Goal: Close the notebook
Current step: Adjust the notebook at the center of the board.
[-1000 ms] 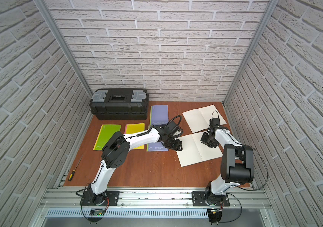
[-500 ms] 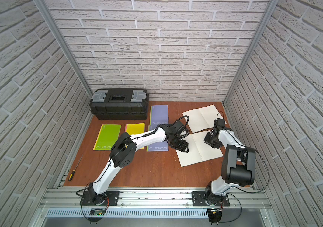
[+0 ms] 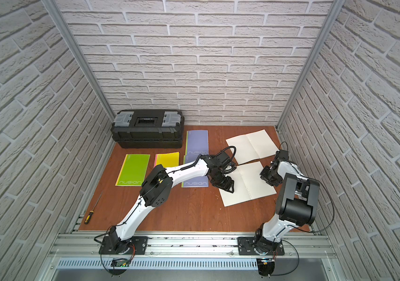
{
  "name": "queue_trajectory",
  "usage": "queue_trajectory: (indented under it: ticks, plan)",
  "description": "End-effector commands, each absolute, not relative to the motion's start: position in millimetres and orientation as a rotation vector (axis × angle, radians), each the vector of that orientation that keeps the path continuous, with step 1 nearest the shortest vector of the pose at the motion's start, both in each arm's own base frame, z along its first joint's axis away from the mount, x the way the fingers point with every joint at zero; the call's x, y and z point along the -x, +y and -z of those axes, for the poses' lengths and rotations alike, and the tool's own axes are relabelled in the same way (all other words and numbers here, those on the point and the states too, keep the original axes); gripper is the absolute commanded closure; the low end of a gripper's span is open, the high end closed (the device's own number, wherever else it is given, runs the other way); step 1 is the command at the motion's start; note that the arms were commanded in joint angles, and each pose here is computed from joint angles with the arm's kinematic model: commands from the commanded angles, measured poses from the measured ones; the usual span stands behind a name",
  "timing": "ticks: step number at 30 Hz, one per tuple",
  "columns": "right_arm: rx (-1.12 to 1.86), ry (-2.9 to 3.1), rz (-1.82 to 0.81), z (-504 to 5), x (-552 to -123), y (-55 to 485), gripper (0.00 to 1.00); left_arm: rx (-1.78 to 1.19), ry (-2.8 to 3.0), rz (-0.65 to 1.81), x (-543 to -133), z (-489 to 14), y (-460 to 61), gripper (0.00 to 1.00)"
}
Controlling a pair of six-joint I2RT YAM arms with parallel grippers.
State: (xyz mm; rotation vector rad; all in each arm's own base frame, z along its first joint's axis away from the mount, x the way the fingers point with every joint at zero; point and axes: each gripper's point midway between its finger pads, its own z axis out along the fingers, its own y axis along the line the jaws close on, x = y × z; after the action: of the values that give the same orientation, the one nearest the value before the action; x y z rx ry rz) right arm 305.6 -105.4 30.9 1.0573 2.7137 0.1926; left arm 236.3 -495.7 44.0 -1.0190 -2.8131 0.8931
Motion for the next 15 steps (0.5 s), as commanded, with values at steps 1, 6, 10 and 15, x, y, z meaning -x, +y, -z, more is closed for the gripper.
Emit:
queue_trajectory:
  ticks: [1, 6, 10, 15]
  plan:
    - [-1.034, 2.694, -0.194, -33, -312, -110, 0.66, 1.038, -2.800, -0.802, -234, -32, -487, 0.31]
    - [-1.034, 2.686, -0.200, -35, -311, -109, 0.66, 0.999, -2.840, -0.674, -243, -19, -473, 0.31]
    - [-1.037, 2.681, -0.192, -38, -309, -111, 0.66, 0.964, -2.871, -0.591, -252, -9, -461, 0.31]
    - [-1.043, 2.679, -0.191, -38, -308, -112, 0.66, 0.922, -2.900, -0.537, -268, -1, -445, 0.31]
